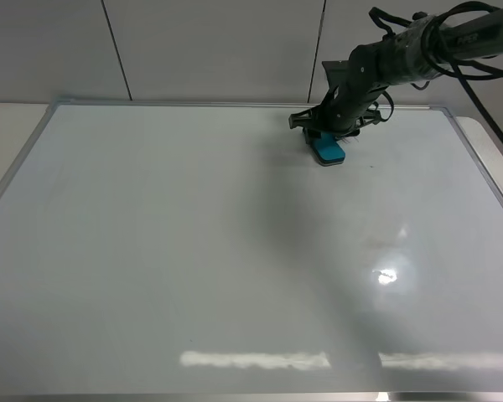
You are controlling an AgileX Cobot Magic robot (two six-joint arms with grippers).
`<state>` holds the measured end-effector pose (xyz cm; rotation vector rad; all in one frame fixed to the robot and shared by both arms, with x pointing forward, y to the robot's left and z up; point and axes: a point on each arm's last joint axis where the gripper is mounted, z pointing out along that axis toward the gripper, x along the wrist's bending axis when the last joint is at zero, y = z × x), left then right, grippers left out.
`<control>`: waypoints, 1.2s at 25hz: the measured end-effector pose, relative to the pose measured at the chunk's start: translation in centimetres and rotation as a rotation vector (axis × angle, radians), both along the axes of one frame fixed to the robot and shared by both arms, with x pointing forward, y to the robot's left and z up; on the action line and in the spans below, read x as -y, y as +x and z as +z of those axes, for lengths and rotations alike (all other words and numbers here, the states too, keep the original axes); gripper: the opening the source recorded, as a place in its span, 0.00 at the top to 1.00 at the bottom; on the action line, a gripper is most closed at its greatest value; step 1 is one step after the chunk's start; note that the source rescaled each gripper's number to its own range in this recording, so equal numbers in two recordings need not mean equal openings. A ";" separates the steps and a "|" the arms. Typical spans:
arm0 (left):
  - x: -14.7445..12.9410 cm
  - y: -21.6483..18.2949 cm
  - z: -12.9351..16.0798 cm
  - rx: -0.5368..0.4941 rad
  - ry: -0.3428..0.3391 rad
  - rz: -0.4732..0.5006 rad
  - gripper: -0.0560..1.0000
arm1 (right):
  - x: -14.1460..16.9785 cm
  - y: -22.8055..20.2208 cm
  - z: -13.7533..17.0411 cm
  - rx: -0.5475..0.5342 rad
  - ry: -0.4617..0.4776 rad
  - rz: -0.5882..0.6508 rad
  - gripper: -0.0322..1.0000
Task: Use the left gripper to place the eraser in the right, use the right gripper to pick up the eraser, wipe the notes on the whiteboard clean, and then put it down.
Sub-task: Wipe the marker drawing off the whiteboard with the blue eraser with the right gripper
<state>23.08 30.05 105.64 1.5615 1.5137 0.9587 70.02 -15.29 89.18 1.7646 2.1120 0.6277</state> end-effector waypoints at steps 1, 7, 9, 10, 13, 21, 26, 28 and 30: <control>0.0 0.0 0.0 0.000 0.000 0.000 0.00 | 0.5 0.2 0.0 0.005 -0.003 -0.012 0.93; 0.0 0.0 0.0 0.000 0.000 0.000 0.00 | 6.3 1.5 -0.1 -0.014 -0.032 -0.129 0.93; 0.0 0.0 0.0 0.000 0.000 0.000 0.00 | 8.1 1.7 0.0 -0.027 -0.039 -0.165 0.93; 0.0 0.0 0.0 0.000 0.000 0.000 0.00 | 8.6 1.7 0.0 -0.032 -0.041 -0.175 0.93; 0.0 0.0 0.0 0.000 0.000 0.000 0.00 | 9.1 1.7 0.3 -0.035 -0.057 -0.164 0.93; 0.0 0.0 0.0 0.000 0.000 0.000 0.00 | 2.3 0.3 0.3 -0.038 -0.070 0.048 0.93; 0.0 0.0 0.0 0.000 0.000 0.000 0.00 | -4.0 -1.7 0.1 -0.025 -0.064 0.189 0.93; 0.0 0.0 0.0 0.000 -0.001 -0.001 0.00 | -4.4 -1.9 0.1 -0.027 -0.065 0.197 0.93; 0.0 0.0 0.0 0.000 -0.001 -0.001 0.00 | -4.4 -2.0 0.0 -0.034 -0.066 0.199 0.93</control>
